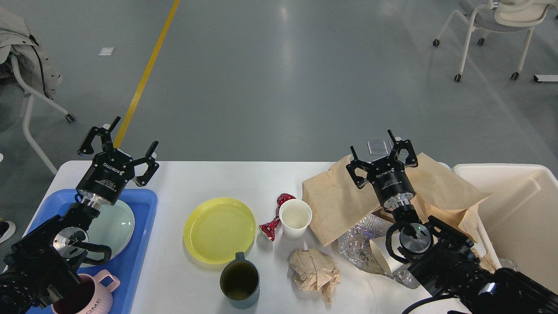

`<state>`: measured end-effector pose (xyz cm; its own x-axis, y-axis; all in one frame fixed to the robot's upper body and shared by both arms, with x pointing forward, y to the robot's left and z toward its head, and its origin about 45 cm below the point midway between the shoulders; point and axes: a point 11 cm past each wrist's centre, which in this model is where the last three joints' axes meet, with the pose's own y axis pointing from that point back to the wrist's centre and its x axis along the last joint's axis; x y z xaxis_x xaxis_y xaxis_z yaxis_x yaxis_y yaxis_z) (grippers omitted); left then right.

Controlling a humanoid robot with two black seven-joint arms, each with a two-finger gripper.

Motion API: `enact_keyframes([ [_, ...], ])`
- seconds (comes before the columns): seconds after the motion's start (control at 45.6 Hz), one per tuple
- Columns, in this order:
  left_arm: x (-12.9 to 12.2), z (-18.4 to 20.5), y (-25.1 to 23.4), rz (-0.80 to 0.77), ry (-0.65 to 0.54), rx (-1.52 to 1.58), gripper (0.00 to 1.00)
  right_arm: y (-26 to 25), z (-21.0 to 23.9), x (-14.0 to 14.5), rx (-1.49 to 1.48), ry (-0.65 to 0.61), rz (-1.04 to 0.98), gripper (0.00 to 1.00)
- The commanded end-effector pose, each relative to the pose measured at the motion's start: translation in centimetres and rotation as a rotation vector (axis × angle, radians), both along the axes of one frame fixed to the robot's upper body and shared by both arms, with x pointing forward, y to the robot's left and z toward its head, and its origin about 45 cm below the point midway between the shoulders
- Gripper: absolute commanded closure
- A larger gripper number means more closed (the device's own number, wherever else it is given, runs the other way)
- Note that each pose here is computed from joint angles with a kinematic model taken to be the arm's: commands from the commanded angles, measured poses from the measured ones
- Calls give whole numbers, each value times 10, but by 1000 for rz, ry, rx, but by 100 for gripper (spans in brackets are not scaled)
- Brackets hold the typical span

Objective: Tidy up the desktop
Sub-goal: 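Lift the left gripper up and away from the blue tray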

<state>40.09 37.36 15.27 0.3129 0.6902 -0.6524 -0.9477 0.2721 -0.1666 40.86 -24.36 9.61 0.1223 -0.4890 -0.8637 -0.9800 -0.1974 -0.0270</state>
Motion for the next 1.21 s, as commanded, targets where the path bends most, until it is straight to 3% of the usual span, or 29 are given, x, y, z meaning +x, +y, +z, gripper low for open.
enact_keyframes([
  [0.0,-1,-2,0,2,3,-1,2,0,0,0,-1,0,1,0],
  [0.394,-8,4,4,-118,31,117,2,0,0,0,0,0,0,0],
  [0.592,-16,79,54,-276,16,408,2,0,-1,-1,-1,1,0,0],
  [0.92,-18,195,94,-381,18,790,2,1,0,0,0,0,2,0],
  [1.074,-16,237,81,-492,24,959,2,0,0,0,0,0,0,0],
  [1.183,-28,243,48,-678,67,1132,2,0,-1,-1,0,1,-1,0],
])
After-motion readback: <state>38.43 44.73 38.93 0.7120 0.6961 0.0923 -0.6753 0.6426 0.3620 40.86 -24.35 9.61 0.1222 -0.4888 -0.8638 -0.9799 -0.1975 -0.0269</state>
